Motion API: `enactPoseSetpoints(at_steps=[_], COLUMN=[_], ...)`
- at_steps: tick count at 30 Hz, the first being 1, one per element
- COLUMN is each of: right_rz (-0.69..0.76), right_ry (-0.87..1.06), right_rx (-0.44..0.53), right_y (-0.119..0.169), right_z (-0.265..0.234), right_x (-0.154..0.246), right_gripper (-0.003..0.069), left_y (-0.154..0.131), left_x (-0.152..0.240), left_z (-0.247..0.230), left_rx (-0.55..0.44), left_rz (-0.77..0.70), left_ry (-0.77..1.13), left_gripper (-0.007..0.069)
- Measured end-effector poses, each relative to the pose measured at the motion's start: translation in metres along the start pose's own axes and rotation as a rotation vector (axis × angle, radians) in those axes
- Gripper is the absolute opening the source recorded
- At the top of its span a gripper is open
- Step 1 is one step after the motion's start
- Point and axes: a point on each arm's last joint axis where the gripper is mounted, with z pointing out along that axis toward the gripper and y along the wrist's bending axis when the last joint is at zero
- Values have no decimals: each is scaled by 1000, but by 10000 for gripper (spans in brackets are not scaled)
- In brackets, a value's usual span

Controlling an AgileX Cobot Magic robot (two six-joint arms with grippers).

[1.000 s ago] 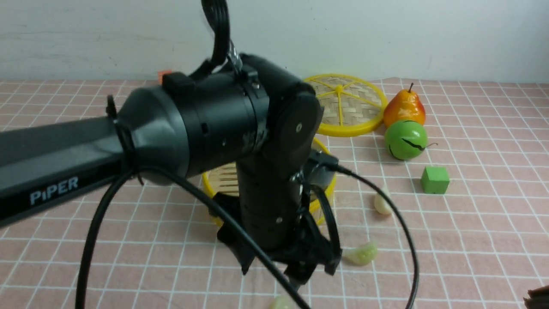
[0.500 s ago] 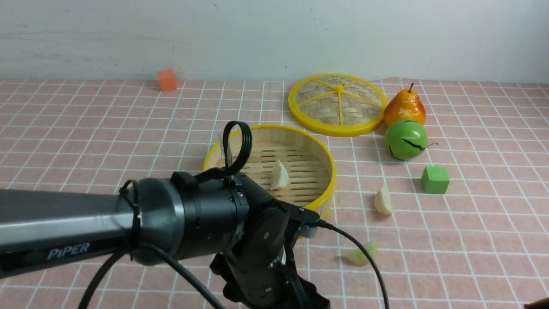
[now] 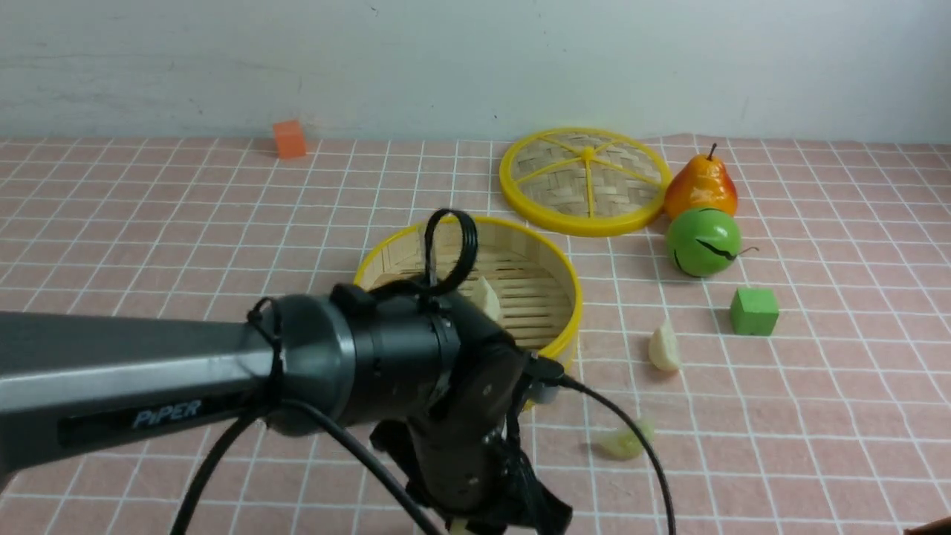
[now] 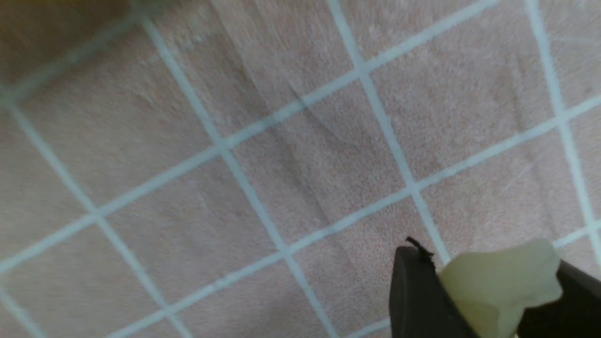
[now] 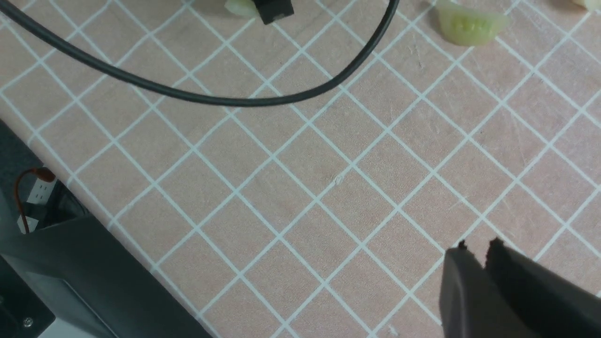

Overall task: Put the dumplings into the steamer on the table with the pink tablecloth.
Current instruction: 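Place the dumpling into the bamboo steamer basket with the left gripper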

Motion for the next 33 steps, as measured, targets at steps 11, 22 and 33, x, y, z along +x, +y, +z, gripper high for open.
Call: enactPoseSetpoints(at_steps=[11,22,33], right_rz=[6,119,204], right_ry=[-25,-28,64], right_rx=[-4,-8,20], right_y=[0,1,-7], right_z=[0,0,17], right_x=[-2,-3,-11], right_gripper=[77,85,84], left_y=[73,129,132], left_x=[-87,-124,-132], left_z=[-86,0,12], left_rx=[-85,-128,-131], left_rz=[-149,-273,-284], left_ry=[-271,-185,-162], left_gripper=[248,248,426])
